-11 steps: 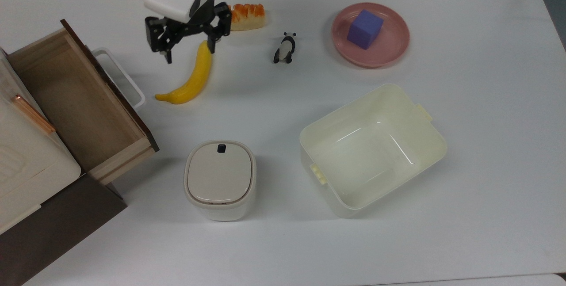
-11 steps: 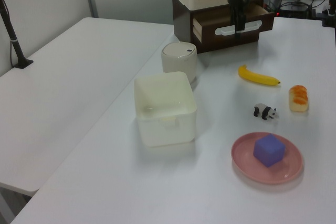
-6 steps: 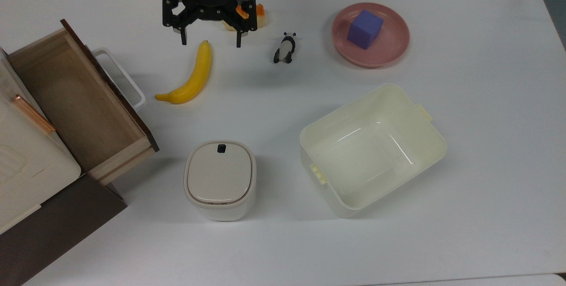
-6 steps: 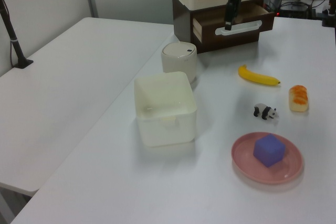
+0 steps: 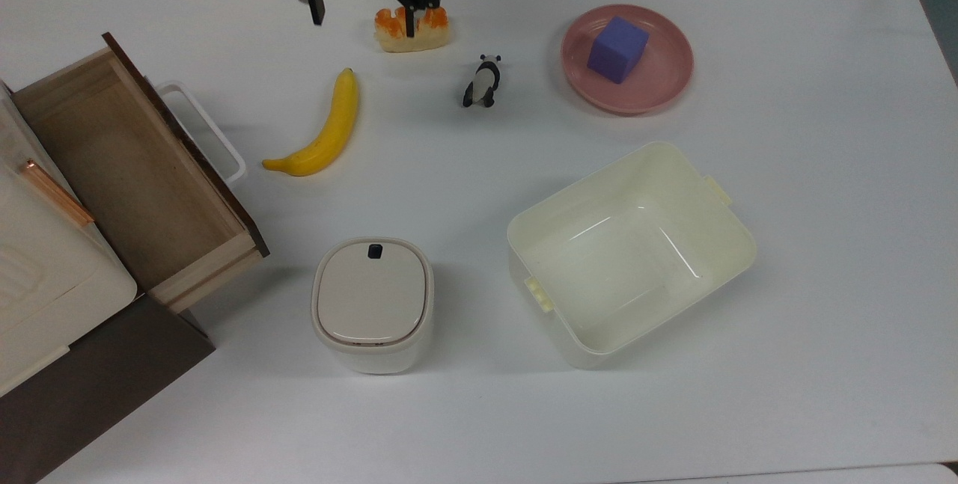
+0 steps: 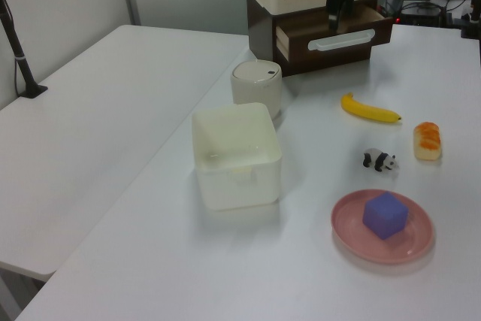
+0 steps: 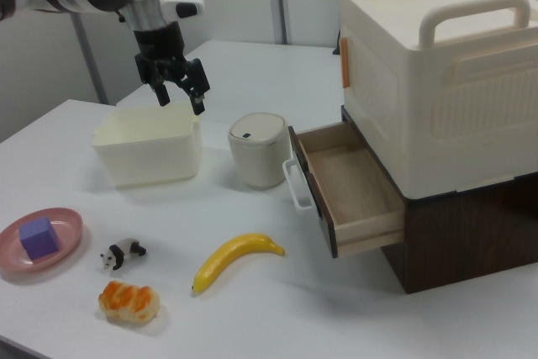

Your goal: Slide open the drawer

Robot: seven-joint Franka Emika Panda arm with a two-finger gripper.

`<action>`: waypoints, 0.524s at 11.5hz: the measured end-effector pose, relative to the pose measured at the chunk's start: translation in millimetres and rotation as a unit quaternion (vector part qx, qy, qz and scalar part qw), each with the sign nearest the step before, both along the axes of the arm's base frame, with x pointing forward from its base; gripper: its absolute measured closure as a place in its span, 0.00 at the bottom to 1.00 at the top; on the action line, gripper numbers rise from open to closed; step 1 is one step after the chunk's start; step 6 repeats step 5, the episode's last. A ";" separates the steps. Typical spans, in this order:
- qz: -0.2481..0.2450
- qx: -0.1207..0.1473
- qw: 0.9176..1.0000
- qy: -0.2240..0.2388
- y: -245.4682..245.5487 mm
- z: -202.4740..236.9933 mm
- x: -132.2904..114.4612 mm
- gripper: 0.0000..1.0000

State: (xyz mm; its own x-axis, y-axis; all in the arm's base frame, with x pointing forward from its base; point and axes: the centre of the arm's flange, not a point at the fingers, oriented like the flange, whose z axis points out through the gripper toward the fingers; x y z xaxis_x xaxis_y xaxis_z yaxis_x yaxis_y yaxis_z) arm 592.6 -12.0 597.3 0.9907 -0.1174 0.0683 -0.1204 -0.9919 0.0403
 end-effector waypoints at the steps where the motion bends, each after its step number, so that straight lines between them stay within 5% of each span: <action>1: -0.002 -0.001 1.000 0.001 1.2 7.8 -6.0 0.00; 6: 0.005 -0.005 1.000 0.014 15.6 26.3 -25.4 0.00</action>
